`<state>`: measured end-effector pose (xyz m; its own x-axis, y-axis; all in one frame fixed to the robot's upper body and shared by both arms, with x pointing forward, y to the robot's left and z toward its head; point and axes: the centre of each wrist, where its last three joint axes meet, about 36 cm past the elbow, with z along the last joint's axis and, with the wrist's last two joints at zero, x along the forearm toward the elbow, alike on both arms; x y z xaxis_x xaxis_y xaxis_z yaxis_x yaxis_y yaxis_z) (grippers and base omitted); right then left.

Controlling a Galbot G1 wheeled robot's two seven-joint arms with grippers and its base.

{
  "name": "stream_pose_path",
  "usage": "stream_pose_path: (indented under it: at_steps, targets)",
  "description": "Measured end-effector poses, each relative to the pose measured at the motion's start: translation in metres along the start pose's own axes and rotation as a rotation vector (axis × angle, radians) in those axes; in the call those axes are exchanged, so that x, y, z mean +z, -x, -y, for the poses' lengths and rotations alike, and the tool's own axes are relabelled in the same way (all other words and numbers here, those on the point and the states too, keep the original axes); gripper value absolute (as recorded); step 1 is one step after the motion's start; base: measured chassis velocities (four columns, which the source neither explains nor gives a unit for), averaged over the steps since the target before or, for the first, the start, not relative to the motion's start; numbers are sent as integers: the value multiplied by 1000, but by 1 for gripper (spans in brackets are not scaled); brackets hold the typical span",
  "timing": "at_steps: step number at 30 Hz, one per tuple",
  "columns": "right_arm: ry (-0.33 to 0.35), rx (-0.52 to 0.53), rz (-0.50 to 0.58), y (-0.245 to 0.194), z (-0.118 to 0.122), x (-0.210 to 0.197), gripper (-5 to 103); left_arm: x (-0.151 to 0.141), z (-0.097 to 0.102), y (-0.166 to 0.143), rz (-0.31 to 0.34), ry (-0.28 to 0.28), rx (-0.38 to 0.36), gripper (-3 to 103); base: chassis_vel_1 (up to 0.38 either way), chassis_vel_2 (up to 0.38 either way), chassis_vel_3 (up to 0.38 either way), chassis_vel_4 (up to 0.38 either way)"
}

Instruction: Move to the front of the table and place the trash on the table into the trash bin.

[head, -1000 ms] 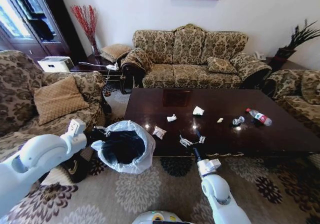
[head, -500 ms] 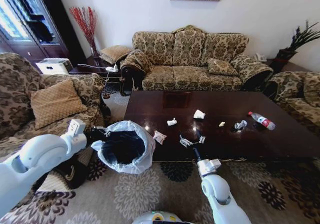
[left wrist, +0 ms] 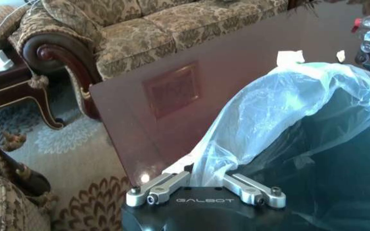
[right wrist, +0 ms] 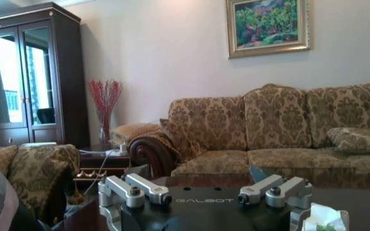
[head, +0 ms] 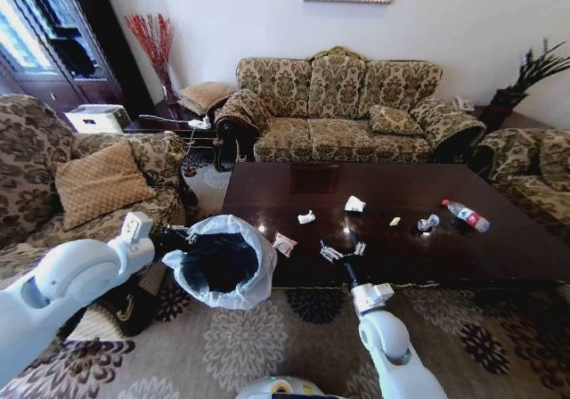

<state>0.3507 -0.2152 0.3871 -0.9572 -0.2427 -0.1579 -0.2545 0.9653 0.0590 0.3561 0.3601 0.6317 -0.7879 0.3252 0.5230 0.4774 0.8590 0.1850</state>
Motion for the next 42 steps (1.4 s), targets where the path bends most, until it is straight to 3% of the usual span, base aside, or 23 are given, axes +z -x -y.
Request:
stream_pose_path:
  at_steps: [29,42]
  targets:
    - [4,-3,-4,2,0,-2,100,0,0,0,0,0,0,0,0,0,0,0]
    - [49,-97,-137,49,-5,-76,100,0,0,0,0,0,0,0,0,0,0,0]
